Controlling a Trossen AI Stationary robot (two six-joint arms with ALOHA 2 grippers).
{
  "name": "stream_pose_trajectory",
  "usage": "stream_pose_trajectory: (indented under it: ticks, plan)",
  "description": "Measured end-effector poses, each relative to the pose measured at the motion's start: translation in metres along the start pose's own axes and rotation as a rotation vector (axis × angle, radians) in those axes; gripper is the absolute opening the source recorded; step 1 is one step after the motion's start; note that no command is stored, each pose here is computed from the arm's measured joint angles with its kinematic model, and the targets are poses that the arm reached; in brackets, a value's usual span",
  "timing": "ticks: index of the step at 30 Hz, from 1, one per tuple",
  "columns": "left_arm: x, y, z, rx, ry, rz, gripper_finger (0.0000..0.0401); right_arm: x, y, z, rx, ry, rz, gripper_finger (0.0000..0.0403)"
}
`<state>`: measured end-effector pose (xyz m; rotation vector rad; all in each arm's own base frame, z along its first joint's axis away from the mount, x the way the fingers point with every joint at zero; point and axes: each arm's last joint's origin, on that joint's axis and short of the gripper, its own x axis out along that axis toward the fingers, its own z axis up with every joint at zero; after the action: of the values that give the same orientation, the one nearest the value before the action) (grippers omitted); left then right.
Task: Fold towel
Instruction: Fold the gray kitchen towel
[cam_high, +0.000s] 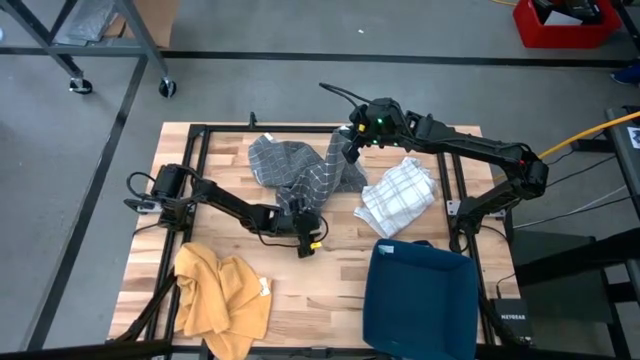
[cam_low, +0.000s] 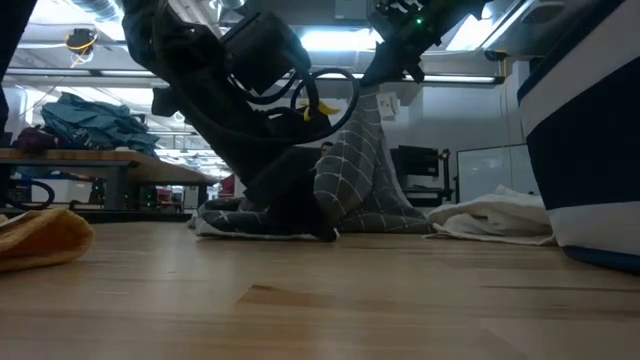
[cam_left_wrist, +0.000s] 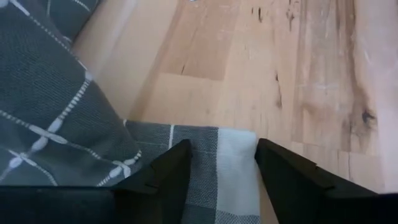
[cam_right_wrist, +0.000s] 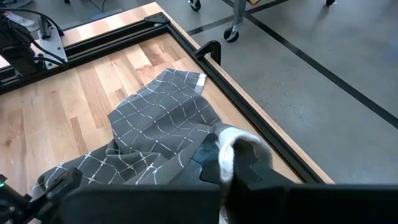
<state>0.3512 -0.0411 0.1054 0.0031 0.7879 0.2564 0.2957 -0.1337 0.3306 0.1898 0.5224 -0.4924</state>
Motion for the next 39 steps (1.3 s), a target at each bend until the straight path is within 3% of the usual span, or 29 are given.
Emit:
stream_pose_trajectory:
  ticks: [4,11,18,25,31,39]
  plan:
    - [-0.001,-0.001,0.001,-0.039,-0.010,-0.004,0.0133,0.000,0.000,0.000,-0.005,0.001,0.000,0.0001]
    - [-0.003,-0.005,0.006,-0.193,-0.067,-0.035,0.0013,0.000,0.000,0.000,-0.036,-0.004,0.000,0.0001]
    - [-0.043,-0.010,0.029,-0.272,-0.141,-0.098,0.0005,0.000,-0.002,0.001,-0.105,-0.015,-0.090,0.0001]
    - [-0.132,0.006,0.061,-0.295,-0.287,-0.116,0.0003,-0.007,-0.004,0.010,-0.141,-0.094,-0.176,0.0001]
    - [-0.221,0.049,0.075,-0.312,-0.531,0.083,0.0002,-0.019,-0.003,0.031,-0.109,-0.311,-0.168,0.0001]
    - [-0.313,0.121,0.076,-0.462,-0.893,0.438,0.0001,-0.047,-0.001,0.072,-0.023,-0.813,-0.162,0.0001]
